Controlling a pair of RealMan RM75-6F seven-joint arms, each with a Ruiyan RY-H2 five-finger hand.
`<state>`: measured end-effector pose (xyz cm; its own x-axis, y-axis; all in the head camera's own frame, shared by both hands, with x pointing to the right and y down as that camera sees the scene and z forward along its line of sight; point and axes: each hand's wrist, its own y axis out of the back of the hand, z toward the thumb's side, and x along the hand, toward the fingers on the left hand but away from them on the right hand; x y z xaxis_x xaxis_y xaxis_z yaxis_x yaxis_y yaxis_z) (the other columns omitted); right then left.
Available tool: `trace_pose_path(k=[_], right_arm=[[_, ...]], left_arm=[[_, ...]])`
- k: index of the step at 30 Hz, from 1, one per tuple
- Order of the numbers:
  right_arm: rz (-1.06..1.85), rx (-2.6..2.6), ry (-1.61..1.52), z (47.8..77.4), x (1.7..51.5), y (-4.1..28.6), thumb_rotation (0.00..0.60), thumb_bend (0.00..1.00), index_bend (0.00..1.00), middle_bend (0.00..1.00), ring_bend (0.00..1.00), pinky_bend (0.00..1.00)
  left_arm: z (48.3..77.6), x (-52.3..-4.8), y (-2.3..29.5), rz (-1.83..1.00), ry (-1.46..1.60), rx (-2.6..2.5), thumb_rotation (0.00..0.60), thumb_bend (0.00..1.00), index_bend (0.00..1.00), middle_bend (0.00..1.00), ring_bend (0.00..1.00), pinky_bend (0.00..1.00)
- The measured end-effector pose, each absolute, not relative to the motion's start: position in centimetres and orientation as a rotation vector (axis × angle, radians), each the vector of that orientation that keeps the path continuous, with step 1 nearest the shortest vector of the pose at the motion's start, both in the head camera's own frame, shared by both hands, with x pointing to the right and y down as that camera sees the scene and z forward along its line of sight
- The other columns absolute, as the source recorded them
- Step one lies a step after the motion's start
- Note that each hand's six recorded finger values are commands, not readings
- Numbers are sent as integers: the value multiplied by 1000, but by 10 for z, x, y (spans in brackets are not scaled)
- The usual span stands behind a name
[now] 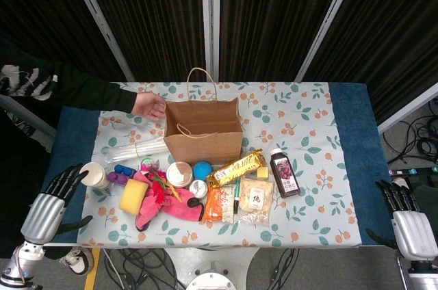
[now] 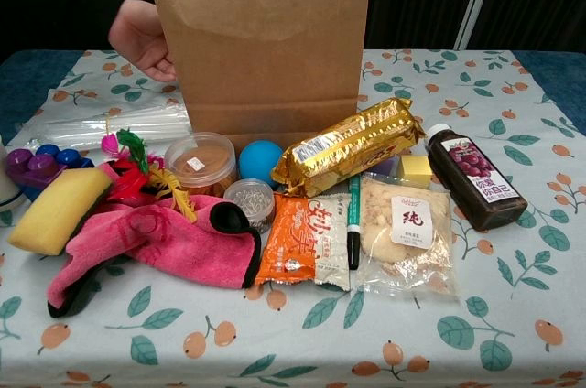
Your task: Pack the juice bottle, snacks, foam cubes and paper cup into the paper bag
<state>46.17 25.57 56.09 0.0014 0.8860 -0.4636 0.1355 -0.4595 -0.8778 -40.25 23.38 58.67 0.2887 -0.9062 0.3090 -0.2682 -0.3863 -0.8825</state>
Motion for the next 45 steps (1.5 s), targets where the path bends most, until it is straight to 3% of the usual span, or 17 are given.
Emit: trace_pose_path(k=[11, 26, 35, 45], right_arm=[[1524, -1621, -1014, 558, 468, 244, 600, 8, 12, 53, 0, 0], [1424, -1624, -556, 575, 427, 157, 600, 14, 12, 54, 0, 0], [1374, -1541, -183, 609, 384, 115, 600, 163, 11, 57, 0, 0], [1320, -1489, 86, 668, 340, 95, 600, 211, 0, 27, 0, 0]], left_arm=[[585, -403, 231, -1109, 1052, -1817, 600, 89, 103, 100, 63, 156], [593, -419, 214, -1177, 983, -1723, 600, 90, 116, 99, 63, 156], [603, -424, 210, -1229, 961, -1704, 600, 90, 134, 99, 63, 156], [606, -424, 204, -1248, 960, -1690, 600, 90, 135, 100, 63, 156]])
